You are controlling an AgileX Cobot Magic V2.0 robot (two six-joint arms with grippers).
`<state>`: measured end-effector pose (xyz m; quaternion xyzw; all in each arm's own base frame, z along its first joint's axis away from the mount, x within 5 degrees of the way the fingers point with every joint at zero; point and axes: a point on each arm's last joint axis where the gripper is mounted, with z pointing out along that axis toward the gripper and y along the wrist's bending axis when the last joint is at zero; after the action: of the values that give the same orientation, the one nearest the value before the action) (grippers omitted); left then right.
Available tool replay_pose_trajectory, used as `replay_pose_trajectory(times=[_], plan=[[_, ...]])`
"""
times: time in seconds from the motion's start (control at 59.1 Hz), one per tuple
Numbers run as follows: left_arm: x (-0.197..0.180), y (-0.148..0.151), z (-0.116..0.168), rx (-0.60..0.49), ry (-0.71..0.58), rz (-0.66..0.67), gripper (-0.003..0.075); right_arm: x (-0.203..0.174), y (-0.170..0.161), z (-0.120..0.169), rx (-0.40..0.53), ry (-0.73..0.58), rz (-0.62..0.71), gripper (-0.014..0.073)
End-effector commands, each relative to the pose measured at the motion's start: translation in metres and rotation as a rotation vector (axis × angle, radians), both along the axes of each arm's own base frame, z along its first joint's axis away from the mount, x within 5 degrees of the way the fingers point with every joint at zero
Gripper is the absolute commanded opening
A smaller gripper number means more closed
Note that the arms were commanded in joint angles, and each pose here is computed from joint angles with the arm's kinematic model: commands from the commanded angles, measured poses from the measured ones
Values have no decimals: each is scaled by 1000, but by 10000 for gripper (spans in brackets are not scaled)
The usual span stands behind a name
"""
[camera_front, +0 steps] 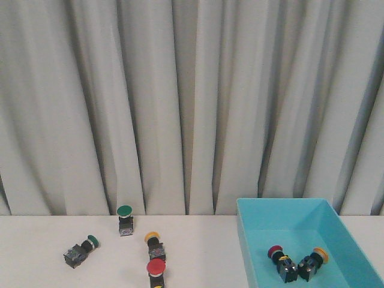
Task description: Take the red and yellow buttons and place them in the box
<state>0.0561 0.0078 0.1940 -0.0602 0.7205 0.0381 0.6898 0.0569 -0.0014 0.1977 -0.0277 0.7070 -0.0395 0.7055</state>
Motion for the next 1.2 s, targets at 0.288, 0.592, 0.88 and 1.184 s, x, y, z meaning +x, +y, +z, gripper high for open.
replay_pose_trajectory(times=[0.288,0.592,0.88,1.184], plan=[[-1,0,7,-2,-87,0,-6,-1,0,-2,6,-26,-5,-4],[-1,0,7,-2,-87,0,-6,-1,0,-2,6,-22,-5,-4],[-1,0,7,-2,-87,0,-6,-1,0,-2,6,-22,-5,-4],[-1,0,7,-2,-87,0,-6,-1,0,-2,5,-22,-5,-4]])
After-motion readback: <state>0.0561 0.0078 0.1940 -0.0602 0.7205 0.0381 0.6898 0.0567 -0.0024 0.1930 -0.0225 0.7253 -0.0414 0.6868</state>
